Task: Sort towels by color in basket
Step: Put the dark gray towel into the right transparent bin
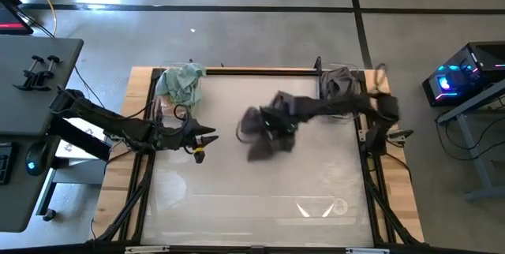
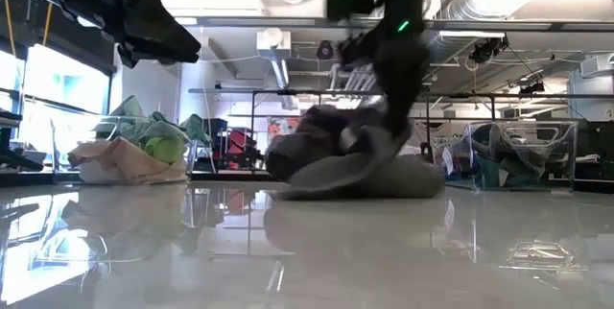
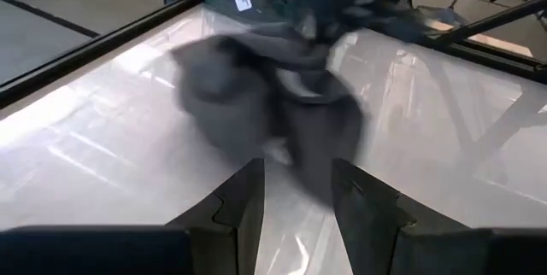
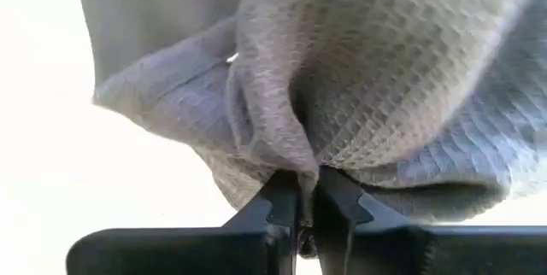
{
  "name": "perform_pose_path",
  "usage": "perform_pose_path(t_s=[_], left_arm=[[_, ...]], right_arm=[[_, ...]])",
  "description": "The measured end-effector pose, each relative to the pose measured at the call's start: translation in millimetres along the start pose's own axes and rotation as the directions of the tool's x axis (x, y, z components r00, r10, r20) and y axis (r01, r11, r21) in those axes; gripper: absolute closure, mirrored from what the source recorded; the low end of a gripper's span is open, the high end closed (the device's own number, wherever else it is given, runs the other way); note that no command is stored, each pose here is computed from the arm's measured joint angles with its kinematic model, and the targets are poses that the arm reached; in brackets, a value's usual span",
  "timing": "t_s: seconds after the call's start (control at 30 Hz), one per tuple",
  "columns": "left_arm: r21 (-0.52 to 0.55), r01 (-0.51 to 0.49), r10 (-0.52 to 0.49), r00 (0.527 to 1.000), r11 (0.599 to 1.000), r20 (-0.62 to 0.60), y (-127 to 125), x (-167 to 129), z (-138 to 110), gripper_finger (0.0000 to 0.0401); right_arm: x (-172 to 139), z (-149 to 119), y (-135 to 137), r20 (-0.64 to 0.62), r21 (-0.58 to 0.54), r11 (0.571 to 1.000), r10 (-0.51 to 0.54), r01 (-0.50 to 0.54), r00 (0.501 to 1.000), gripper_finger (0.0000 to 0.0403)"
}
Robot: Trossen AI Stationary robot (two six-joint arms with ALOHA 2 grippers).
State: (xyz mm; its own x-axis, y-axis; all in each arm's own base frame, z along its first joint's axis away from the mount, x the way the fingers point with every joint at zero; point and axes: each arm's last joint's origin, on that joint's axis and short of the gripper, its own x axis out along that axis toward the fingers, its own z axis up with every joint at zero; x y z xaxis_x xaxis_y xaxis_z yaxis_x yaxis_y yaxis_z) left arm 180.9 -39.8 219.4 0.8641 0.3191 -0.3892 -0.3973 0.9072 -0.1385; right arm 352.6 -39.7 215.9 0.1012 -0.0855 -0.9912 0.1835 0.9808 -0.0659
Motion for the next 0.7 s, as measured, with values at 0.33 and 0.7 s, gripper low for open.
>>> perform_pose_path(t_s=[0.33, 0.7], left_arm=[[0.059, 0.016, -0.018, 0.999, 0.998, 0.033, -8.1, 10.3, 0.4, 0.0280], [0.148, 0.035, -0.046, 0.996, 0.988, 0.074, -22.5, 33.8, -4.7, 0.0280]], right_arm=[[-54.5, -87.5, 70.1, 0.081, 0.142, 0.986, 0.074, -0.085, 0.994, 0.0326], [-32.4, -124.5, 121.0, 0.420, -0.122, 0.982, 0.185, -0.147, 0.888, 0.0173]])
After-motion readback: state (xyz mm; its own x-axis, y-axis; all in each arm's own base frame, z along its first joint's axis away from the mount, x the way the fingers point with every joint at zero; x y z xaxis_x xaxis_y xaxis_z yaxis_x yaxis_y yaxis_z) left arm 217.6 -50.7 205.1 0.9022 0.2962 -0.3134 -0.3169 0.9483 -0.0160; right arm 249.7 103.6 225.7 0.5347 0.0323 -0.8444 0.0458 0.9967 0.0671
